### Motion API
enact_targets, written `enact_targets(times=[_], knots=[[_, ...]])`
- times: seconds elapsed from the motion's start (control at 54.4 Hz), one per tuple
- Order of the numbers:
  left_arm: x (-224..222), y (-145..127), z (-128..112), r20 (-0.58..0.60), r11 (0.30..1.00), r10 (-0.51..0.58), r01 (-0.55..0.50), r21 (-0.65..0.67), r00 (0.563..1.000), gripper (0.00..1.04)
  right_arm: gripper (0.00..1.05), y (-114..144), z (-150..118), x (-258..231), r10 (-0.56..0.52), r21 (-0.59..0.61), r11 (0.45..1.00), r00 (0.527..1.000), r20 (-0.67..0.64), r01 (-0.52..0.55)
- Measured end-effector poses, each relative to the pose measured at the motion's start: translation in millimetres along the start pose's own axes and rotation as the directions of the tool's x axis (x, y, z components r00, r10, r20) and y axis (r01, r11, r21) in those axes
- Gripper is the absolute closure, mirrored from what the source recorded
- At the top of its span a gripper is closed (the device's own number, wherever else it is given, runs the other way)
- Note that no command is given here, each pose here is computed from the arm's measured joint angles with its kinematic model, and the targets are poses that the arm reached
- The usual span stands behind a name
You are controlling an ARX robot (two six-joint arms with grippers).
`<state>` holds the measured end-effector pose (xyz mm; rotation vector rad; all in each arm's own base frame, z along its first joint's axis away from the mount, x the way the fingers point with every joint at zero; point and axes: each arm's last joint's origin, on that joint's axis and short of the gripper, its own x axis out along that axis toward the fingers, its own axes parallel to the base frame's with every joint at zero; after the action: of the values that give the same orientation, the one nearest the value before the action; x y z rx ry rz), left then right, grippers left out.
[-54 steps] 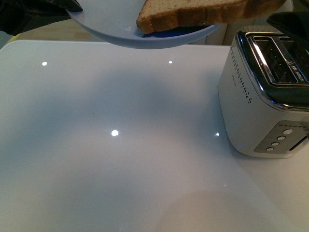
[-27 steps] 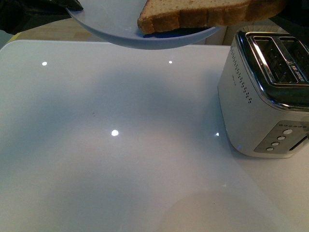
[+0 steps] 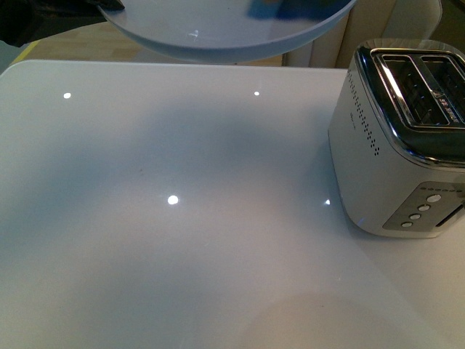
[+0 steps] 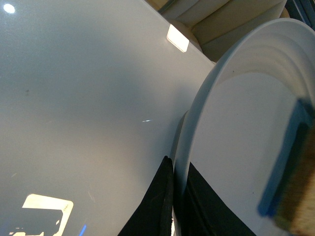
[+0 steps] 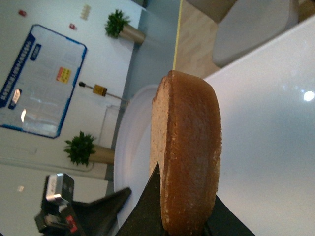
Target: Left arm holds plate, right arm toasts bread
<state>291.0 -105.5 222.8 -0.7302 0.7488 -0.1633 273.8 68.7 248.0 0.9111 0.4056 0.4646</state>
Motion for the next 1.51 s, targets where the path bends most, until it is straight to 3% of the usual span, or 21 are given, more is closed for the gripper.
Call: enact_targets(times=[0.184, 0.312, 0.441, 0.551, 0.882, 1.158, 1.507], knots=[[-0.9, -0.4, 0.5, 0.003, 1.0, -0.002, 0.002, 0.0, 1.0, 1.02, 1.01, 14.8, 48.4, -21.8, 0.0, -0.057, 0.998, 0.987, 0.159, 0.009], [-1.9, -0.8, 0.8, 0.005, 1.0, -0.005, 0.005, 0.0, 1.0, 1.02, 1.01, 13.6, 77.8, -36.0, -0.161, -0.204, 0.954, 0.95, 0.269, 0.219], [-2.0, -0.6, 0.7, 0.005, 1.0, -0.004, 0.004, 0.0, 1.0, 1.02, 1.01, 3.6, 77.4, -34.7, -0.268, -0.35, 0.862, 0.917, 0.296, 0.365], [-2.8, -1.1, 0.9, 0.005, 1.0, -0.008, 0.008, 0.001, 1.0, 1.02, 1.01, -6.1, 72.1, -27.9, -0.319, -0.458, 0.78, 0.901, 0.294, 0.425], [-4.2, -0.3, 2.0, 0.009, 1.0, -0.008, 0.008, -0.002, 1.0, 1.02, 1.01, -45.7, 26.0, 9.2, -0.468, -0.742, 0.499, 0.86, 0.204, 0.448], [-5.0, 0.1, 2.6, 0.008, 1.0, -0.009, 0.009, -0.003, 1.0, 1.02, 1.01, -54.4, 13.4, 14.5, -0.52, -0.782, 0.439, 0.835, 0.18, 0.442], [-4.8, 1.3, 2.1, 0.004, 1.0, -0.008, 0.008, -0.004, 1.0, 1.02, 1.01, -68.2, -3.7, 25.8, -0.57, -0.805, 0.431, 0.814, 0.108, 0.409]])
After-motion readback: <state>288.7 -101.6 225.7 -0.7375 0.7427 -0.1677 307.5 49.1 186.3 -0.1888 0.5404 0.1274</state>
